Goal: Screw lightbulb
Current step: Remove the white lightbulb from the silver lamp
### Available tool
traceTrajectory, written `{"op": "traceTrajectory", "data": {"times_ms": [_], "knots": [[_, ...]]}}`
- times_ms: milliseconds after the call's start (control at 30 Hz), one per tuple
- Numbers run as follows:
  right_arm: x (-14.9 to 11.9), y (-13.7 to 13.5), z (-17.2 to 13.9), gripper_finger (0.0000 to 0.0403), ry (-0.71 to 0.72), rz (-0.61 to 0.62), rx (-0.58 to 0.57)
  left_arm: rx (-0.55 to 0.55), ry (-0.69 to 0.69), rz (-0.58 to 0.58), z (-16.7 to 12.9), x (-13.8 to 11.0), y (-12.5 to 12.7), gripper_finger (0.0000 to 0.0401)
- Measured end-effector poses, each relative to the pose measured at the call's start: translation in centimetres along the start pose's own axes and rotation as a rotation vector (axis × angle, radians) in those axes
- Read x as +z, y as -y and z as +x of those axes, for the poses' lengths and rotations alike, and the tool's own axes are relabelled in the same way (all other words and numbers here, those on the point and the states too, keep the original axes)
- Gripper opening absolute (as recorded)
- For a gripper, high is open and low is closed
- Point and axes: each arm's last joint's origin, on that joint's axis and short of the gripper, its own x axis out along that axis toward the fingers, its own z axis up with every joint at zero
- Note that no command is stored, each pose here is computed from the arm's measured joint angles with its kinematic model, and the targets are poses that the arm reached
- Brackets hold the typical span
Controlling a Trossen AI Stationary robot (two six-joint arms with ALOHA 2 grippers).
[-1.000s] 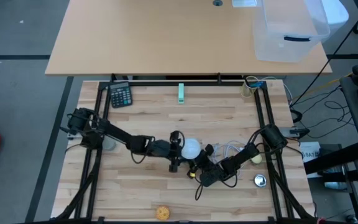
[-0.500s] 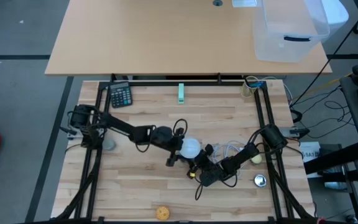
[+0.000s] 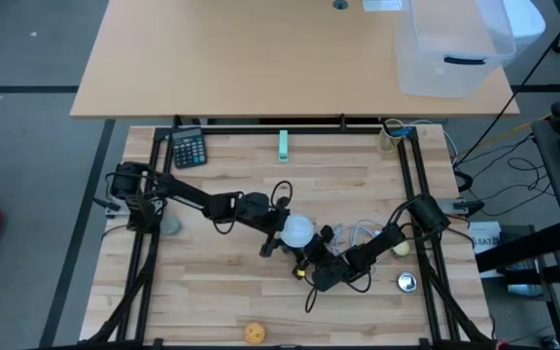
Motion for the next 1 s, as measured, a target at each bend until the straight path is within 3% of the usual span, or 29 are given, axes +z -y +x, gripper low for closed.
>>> {"op": "traceTrajectory", "data": {"times_ms": [600, 1000], "knots": [[0.0, 0.0, 0.0, 0.0183, -0.001, 0.001, 0.003, -0.02, 0.003, 0.026, -1.4, 1.5, 0.2, 0.0262], [0.0, 0.0, 0.0, 0.0183, 0.001, 0.002, -0.002, 0.079, -0.005, -0.057, -1.0, 1.7, 1.4, 0.0189]]}}
